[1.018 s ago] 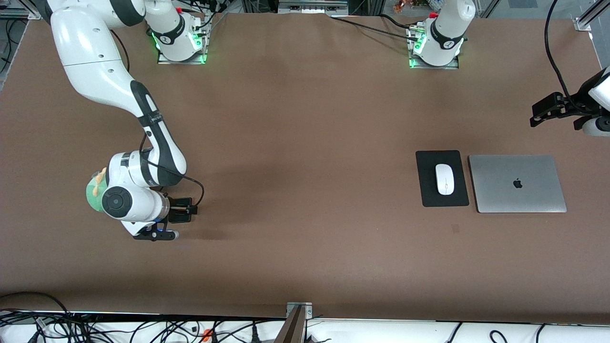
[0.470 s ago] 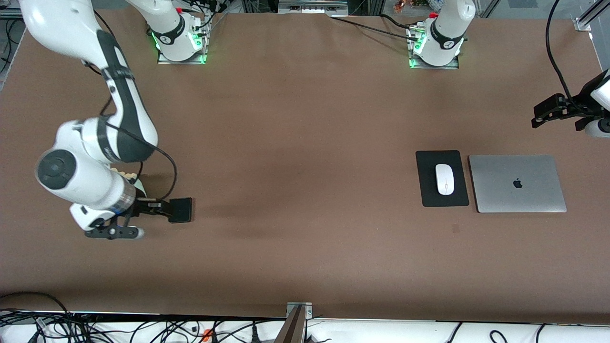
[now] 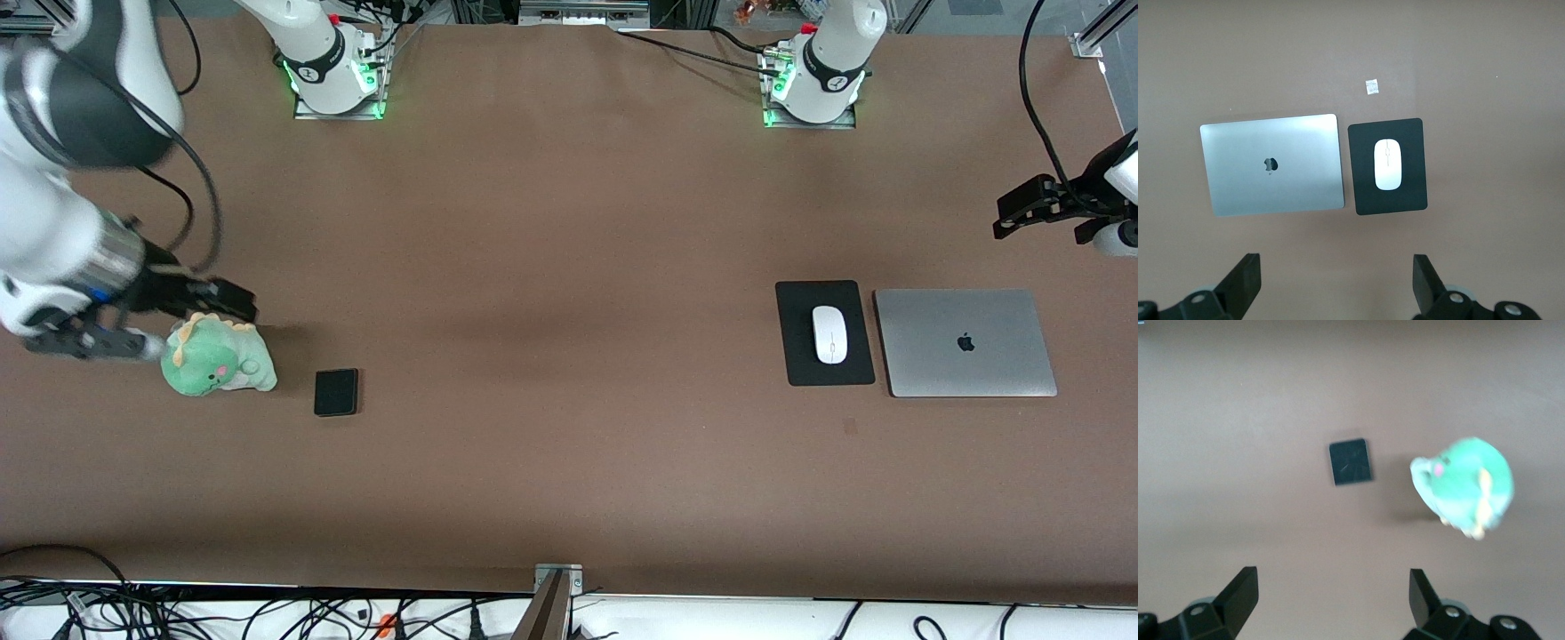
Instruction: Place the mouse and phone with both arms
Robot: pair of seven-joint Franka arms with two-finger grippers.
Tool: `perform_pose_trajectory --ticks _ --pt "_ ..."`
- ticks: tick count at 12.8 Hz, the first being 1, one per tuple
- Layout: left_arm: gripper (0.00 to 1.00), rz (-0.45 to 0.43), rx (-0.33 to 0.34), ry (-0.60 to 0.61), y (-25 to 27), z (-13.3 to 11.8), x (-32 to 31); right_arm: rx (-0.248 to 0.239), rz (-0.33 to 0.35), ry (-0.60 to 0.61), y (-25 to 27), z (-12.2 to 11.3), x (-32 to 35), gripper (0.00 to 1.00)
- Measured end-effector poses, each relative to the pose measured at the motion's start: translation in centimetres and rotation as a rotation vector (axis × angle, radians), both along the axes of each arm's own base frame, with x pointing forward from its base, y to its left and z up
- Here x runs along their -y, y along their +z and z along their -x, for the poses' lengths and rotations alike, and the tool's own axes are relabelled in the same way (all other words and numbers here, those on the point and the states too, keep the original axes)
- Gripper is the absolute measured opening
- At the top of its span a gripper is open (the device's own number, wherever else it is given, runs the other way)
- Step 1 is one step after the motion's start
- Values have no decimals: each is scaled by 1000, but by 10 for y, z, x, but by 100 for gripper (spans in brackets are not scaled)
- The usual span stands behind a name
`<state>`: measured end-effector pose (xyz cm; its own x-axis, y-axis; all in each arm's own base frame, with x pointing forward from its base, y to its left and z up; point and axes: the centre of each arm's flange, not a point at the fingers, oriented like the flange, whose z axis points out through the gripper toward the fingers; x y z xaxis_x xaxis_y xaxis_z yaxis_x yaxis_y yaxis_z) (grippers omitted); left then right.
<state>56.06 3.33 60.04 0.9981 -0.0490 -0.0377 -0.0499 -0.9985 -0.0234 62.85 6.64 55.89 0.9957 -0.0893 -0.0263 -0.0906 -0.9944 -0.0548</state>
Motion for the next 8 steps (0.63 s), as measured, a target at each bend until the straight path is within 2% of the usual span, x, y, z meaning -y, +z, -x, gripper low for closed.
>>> perform_pose_trajectory --ticks 3,8 --pt "100 0 0 3 0 0 -2 -16 -8 10 47 36 20 100" --pt "100 0 0 8 0 0 -5 -22 -9 35 46 40 20 100"
